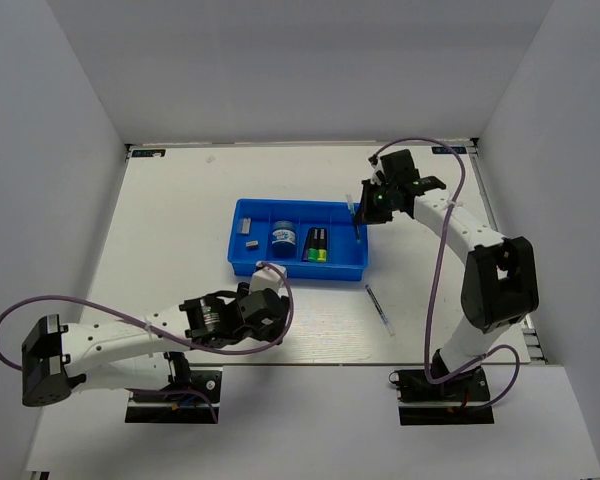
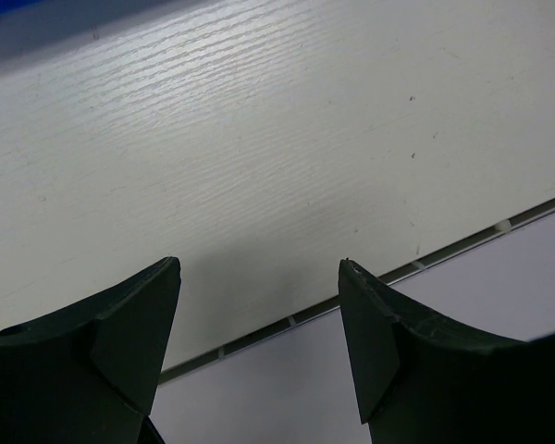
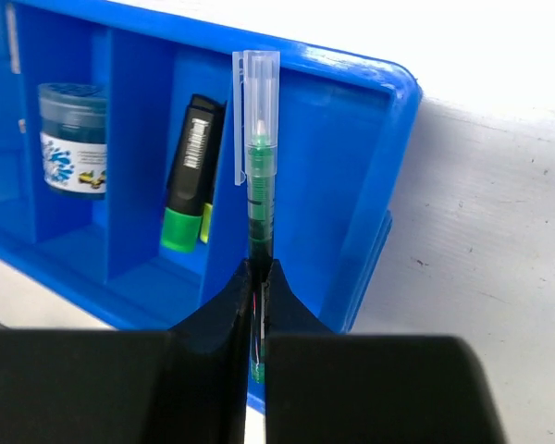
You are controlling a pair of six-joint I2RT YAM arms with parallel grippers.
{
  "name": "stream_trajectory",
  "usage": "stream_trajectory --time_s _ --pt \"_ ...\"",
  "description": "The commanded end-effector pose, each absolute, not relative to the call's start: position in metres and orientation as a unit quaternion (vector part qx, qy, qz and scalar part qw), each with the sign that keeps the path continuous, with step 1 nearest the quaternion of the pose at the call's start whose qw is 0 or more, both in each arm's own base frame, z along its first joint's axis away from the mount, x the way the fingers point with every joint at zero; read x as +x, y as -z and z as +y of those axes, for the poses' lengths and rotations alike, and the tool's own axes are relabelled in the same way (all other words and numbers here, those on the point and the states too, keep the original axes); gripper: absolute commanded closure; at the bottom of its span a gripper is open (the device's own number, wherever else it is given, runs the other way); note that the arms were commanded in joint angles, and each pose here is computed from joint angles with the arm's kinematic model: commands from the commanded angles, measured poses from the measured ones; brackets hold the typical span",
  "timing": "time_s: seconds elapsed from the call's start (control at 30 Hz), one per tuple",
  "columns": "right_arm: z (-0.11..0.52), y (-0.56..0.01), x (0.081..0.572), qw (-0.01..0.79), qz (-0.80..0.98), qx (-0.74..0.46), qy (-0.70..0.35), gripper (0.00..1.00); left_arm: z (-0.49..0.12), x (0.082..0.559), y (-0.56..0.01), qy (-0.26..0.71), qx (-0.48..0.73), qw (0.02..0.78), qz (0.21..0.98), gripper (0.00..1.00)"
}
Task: Sort the stationery into containers
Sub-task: Place the stationery into the container, then grab a piece of stationery with the right arm
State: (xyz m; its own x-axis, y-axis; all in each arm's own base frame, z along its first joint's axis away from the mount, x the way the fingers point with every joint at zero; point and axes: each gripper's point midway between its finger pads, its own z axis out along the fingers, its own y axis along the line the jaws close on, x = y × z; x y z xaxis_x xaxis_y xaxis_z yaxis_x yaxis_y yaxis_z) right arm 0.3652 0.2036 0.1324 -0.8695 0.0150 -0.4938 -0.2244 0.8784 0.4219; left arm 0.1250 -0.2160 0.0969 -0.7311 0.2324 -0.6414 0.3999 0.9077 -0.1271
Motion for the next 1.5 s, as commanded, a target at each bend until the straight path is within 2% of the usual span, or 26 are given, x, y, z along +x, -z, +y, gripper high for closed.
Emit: stream_trajectory --time_s 0.0,0.1,0.17,0.2,0.23,0.33,0.47,0.5,0.53,0.57,0.6,0.63,0.73,0.87,0.93,1.03,1.2,1.47 --pt "0.206 -0.133 0.373 0.257 0.939 -0.038 -0.223 1.0 -0.233 0.131 -0.117 0.15 0.17 0.347 0.91 0.21" --pt "0.216 -0.126 0.366 0.235 0.942 -0.055 -0.232 0.99 -0.24 0.133 -0.123 0.155 0.173 0.351 0.907 0.21" --pt "0.22 -0.126 0.364 0.23 0.941 -0.064 -0.241 0.85 -0.244 0.135 -0.124 0.153 0.175 0.352 0.907 0.21" --pt "0.222 -0.126 0.361 0.227 0.941 -0.069 -0.242 0.68 -0.247 0.136 -0.128 0.157 0.176 0.354 0.905 0.21" --pt "0.222 -0.128 0.36 0.227 0.94 -0.075 -0.244 0.6 -0.247 0.136 -0.129 0.157 0.177 0.355 0.904 0.21" --pt "0.222 -0.138 0.355 0.241 0.934 -0.088 -0.249 0.53 -0.254 0.139 -0.134 0.159 0.183 0.358 0.902 0.21" --pt "0.216 -0.154 0.346 0.267 0.926 -0.107 -0.246 0.54 -0.259 0.141 -0.138 0.157 0.189 0.357 0.901 0.21" --pt "0.213 -0.168 0.346 0.294 0.916 -0.123 -0.245 0.61 -0.26 0.14 -0.139 0.157 0.191 0.358 0.9 0.21" --pt "0.21 -0.167 0.342 0.296 0.915 -0.13 -0.241 0.61 -0.259 0.14 -0.138 0.156 0.192 0.357 0.901 0.21" --pt "0.209 -0.174 0.337 0.304 0.911 -0.142 -0.24 0.82 -0.258 0.14 -0.138 0.155 0.192 0.358 0.901 0.21" --pt "0.205 -0.173 0.33 0.302 0.908 -0.174 -0.231 0.94 -0.256 0.14 -0.139 0.154 0.191 0.359 0.901 0.21" --pt "0.198 -0.172 0.32 0.292 0.912 -0.184 -0.224 1.0 -0.253 0.14 -0.139 0.152 0.189 0.359 0.901 0.21" --pt "0.177 -0.158 0.282 0.275 0.903 -0.266 -0.196 1.0 -0.244 0.139 -0.142 0.15 0.183 0.368 0.899 0.21" --pt "0.155 -0.122 0.234 0.235 0.905 -0.305 -0.183 1.0 -0.227 0.139 -0.139 0.14 0.176 0.373 0.9 0.21" --pt "0.145 -0.095 0.211 0.208 0.912 -0.309 -0.171 0.84 -0.223 0.138 -0.14 0.141 0.173 0.377 0.899 0.21" --pt "0.136 -0.074 0.197 0.195 0.92 -0.299 -0.159 0.71 -0.218 0.137 -0.137 0.136 0.171 0.375 0.901 0.21" --pt "0.137 -0.052 0.195 0.192 0.931 -0.271 -0.15 0.6 -0.212 0.134 -0.131 0.138 0.163 0.372 0.904 0.22" --pt "0.142 -0.032 0.2 0.177 0.944 -0.241 -0.138 0.57 -0.205 0.133 -0.125 0.139 0.152 0.374 0.904 0.22"
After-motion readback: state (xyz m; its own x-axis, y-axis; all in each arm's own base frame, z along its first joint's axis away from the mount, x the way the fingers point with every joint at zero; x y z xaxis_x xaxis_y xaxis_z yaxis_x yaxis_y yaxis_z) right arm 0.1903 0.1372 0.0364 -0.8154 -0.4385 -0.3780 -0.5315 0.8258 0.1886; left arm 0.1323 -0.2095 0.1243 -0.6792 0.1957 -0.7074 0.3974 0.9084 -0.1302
